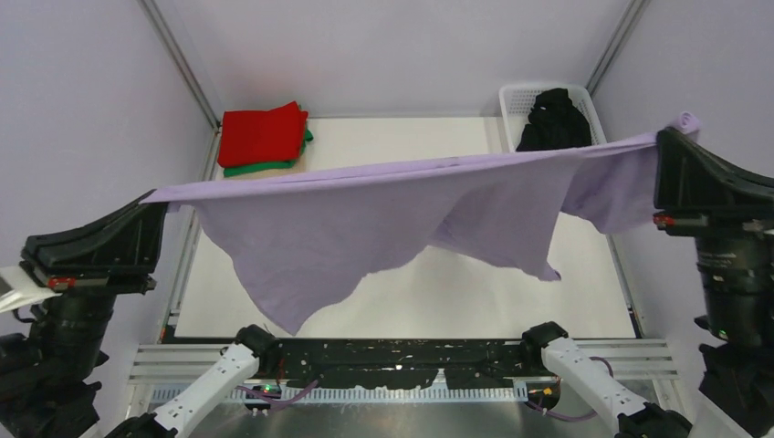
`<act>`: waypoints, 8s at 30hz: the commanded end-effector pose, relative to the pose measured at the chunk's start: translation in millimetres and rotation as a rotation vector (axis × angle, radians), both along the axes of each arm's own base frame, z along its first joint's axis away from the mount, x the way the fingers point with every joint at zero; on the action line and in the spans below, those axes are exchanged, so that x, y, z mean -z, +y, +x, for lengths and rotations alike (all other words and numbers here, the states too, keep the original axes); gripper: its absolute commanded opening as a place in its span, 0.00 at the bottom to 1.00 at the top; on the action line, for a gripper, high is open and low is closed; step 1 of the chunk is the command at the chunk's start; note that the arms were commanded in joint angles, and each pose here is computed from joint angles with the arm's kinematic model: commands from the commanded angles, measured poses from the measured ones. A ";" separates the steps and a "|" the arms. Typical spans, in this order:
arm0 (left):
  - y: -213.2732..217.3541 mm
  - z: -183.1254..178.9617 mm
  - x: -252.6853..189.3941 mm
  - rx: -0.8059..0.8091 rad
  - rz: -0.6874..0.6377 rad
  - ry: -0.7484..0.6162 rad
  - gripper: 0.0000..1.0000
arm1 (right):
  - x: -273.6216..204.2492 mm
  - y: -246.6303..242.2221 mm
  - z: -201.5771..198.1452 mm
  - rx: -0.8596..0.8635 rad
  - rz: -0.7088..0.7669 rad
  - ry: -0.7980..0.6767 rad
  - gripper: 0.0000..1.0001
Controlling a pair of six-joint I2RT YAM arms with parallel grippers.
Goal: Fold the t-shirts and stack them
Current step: Flatten out the tshirt
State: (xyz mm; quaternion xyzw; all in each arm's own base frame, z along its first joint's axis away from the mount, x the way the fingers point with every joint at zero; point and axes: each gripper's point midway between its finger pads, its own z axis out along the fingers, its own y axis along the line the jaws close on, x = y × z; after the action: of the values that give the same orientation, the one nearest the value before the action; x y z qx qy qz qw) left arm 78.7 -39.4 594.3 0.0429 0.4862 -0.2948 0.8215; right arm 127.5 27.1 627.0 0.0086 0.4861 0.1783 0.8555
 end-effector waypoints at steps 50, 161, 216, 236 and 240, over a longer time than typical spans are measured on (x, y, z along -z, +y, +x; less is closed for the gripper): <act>-82.8 278.5 470.0 -0.102 0.175 1.434 0.99 | 494.2 93.3 276.9 0.052 -0.305 1.258 0.95; -39.8 137.0 579.7 -0.322 0.165 1.851 0.00 | 484.7 8.2 184.8 0.244 -0.067 1.209 0.95; 38.5 197.6 500.2 -0.617 0.109 1.527 0.00 | 621.6 78.3 -23.1 0.019 -0.144 2.029 0.57; 31.2 200.7 474.8 -0.561 0.081 1.453 0.00 | 570.3 79.5 75.3 0.112 -0.149 1.655 0.05; 27.1 208.7 441.4 -0.532 0.042 1.358 0.00 | 515.2 80.1 127.6 0.082 -0.061 1.447 0.05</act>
State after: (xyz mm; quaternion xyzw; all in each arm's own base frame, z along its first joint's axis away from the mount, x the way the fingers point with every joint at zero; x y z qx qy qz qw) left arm 270.5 -8.6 106.6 -0.2604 0.9122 -0.0041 0.3162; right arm 181.0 106.2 43.3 0.1088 0.9780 0.0472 0.1716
